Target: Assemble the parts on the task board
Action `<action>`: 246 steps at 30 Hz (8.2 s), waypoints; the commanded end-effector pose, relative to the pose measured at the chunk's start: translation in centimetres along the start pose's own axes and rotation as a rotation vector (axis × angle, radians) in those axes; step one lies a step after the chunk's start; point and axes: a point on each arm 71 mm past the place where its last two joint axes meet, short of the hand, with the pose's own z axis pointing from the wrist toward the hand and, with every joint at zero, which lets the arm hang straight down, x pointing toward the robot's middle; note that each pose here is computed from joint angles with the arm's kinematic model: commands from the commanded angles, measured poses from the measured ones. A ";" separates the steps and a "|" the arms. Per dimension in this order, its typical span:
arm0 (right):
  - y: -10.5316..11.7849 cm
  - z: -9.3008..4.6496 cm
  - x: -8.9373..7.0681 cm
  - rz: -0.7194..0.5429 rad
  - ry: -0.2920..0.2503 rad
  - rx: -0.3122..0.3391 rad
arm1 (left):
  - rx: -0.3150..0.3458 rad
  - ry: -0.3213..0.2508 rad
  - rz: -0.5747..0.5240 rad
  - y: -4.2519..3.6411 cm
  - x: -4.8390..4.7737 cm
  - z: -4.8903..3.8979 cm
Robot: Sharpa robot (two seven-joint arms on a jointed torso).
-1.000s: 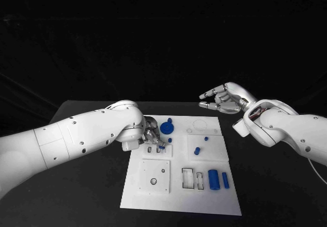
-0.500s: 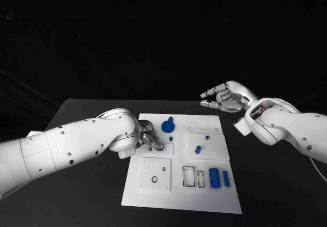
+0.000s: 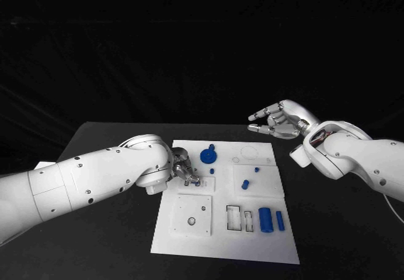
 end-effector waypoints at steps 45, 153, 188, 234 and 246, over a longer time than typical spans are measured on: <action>0.2 0.1 0.4 -0.002 0.027 -0.014 | -0.031 0.118 0.114 -1.12 0.56 1.49; -0.2 0.5 1.1 0.007 0.052 -0.011 | -0.138 -0.017 0.090 2.08 -8.93 2.33; -0.1 0.6 1.3 0.010 0.059 -0.013 | -0.130 0.040 0.117 1.04 -8.04 3.20; -0.3 0.6 1.4 0.011 0.074 -0.007 | -0.036 -0.053 -0.017 0.87 -6.81 0.82; -0.6 0.6 1.4 0.012 0.074 -0.003 | 0.015 -0.145 0.043 2.07 -3.79 -1.04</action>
